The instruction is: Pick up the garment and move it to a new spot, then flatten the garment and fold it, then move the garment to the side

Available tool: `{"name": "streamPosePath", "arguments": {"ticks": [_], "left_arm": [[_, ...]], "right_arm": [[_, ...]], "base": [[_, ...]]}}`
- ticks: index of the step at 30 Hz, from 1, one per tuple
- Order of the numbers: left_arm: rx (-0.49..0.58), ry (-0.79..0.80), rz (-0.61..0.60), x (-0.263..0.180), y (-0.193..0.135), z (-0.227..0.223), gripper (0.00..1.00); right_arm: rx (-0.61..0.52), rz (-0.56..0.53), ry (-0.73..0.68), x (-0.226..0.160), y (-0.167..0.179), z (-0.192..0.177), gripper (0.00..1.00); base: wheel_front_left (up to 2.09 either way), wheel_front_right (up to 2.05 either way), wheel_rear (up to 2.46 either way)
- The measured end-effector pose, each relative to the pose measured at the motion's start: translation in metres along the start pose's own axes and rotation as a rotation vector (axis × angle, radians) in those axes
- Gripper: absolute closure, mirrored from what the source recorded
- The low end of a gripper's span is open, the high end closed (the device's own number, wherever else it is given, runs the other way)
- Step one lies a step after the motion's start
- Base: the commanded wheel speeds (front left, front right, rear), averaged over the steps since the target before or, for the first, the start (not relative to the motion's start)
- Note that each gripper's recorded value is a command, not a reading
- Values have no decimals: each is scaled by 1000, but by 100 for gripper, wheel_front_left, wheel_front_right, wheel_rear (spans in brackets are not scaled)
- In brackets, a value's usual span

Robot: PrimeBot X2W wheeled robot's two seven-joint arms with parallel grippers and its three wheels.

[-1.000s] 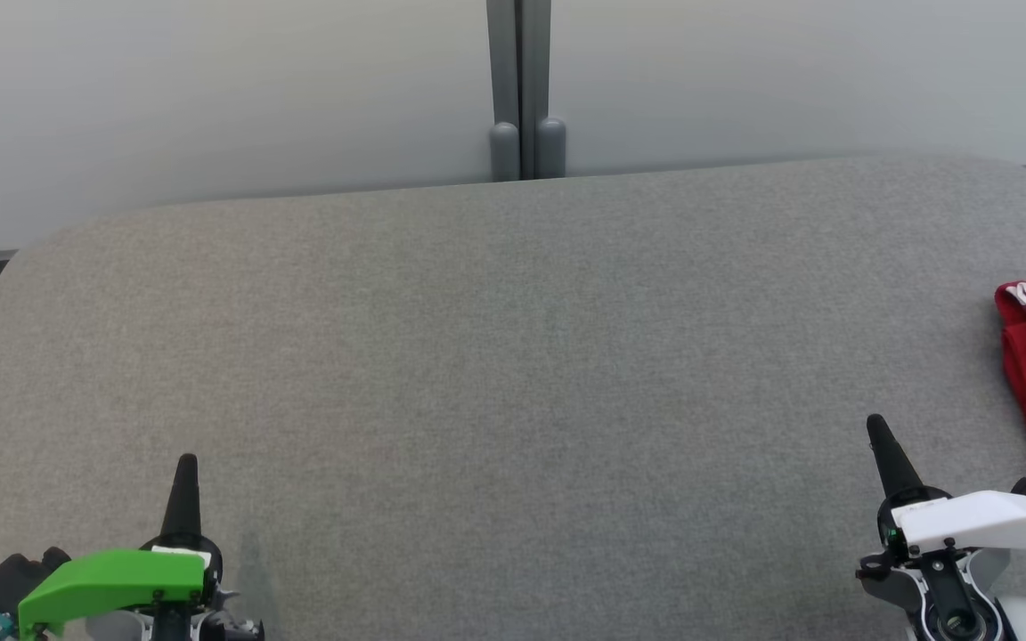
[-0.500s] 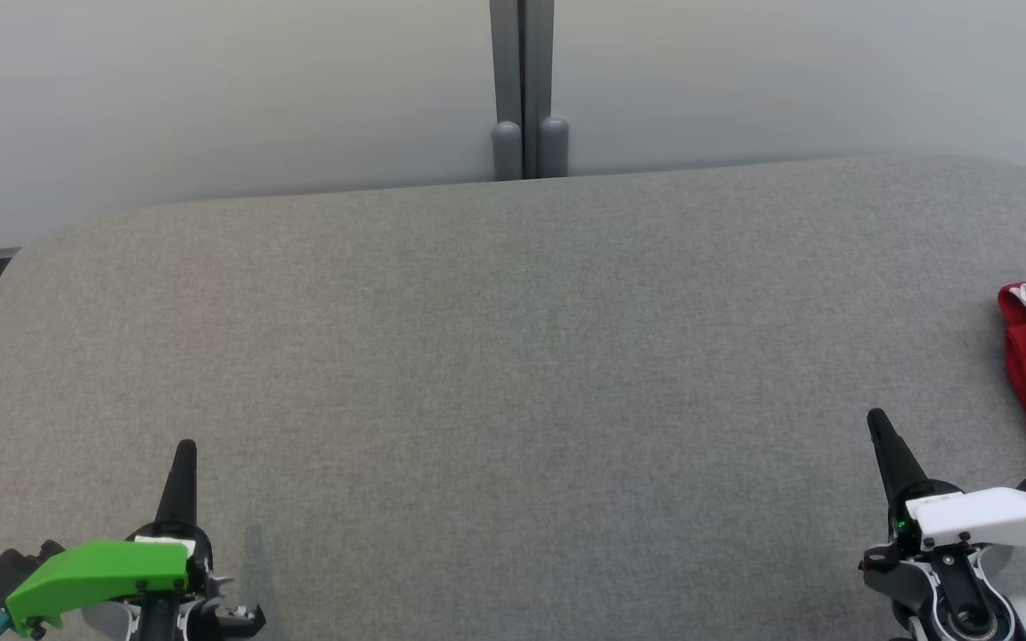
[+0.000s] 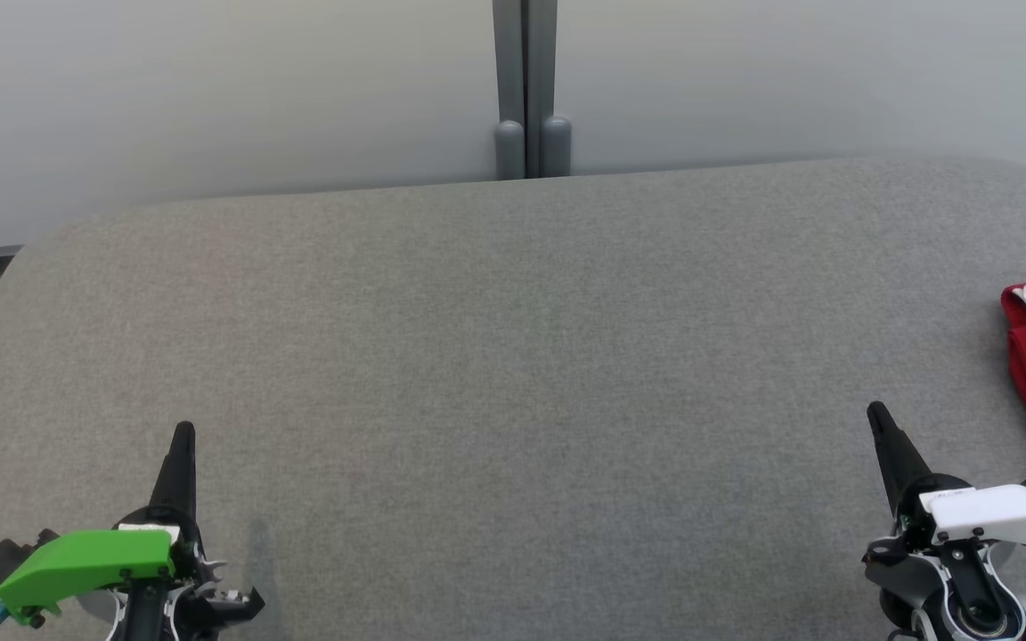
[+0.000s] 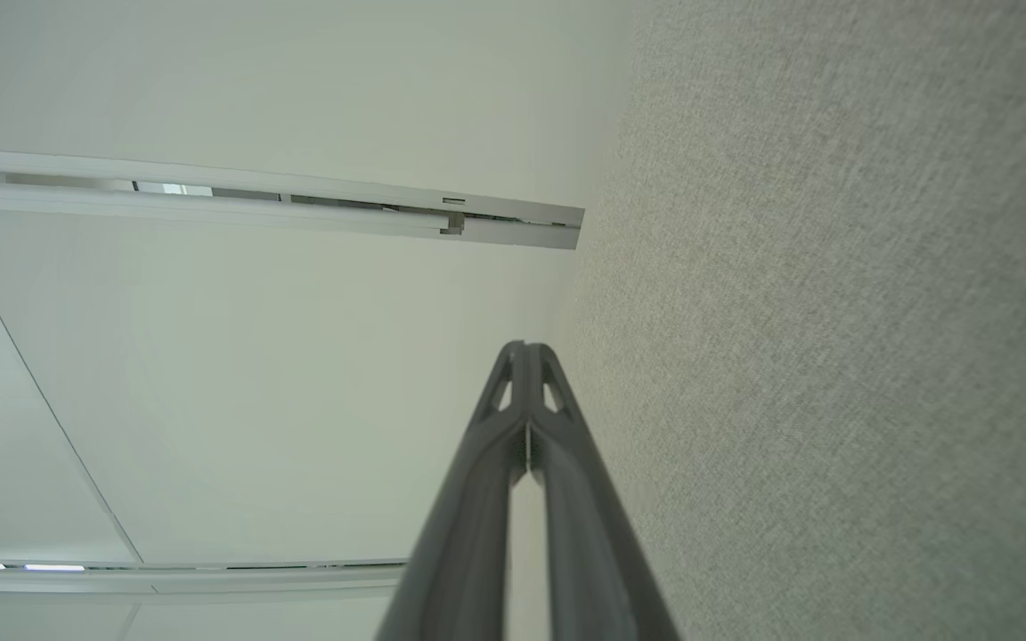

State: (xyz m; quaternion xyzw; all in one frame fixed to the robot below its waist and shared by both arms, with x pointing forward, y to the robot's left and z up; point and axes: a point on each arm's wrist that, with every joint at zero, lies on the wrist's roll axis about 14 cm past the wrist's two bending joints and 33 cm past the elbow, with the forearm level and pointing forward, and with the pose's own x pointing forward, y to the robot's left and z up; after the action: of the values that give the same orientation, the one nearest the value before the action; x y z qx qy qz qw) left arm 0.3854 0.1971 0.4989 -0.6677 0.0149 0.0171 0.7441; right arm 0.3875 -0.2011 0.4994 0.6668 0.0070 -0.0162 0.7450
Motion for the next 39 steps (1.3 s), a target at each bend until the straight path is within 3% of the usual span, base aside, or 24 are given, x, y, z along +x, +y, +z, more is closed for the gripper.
{"name": "streamPosePath", "arguments": {"ticks": [18,39], "left_arm": [[-113,4,-40,3,-11,3,100],[-114,4,-40,3,-11,3,100]], "right_arm": [[114,31,15,2,8,-1,100],[116,32,14,2,8,-1,100]], "base": [[0,0,0],[0,0,0]]}}
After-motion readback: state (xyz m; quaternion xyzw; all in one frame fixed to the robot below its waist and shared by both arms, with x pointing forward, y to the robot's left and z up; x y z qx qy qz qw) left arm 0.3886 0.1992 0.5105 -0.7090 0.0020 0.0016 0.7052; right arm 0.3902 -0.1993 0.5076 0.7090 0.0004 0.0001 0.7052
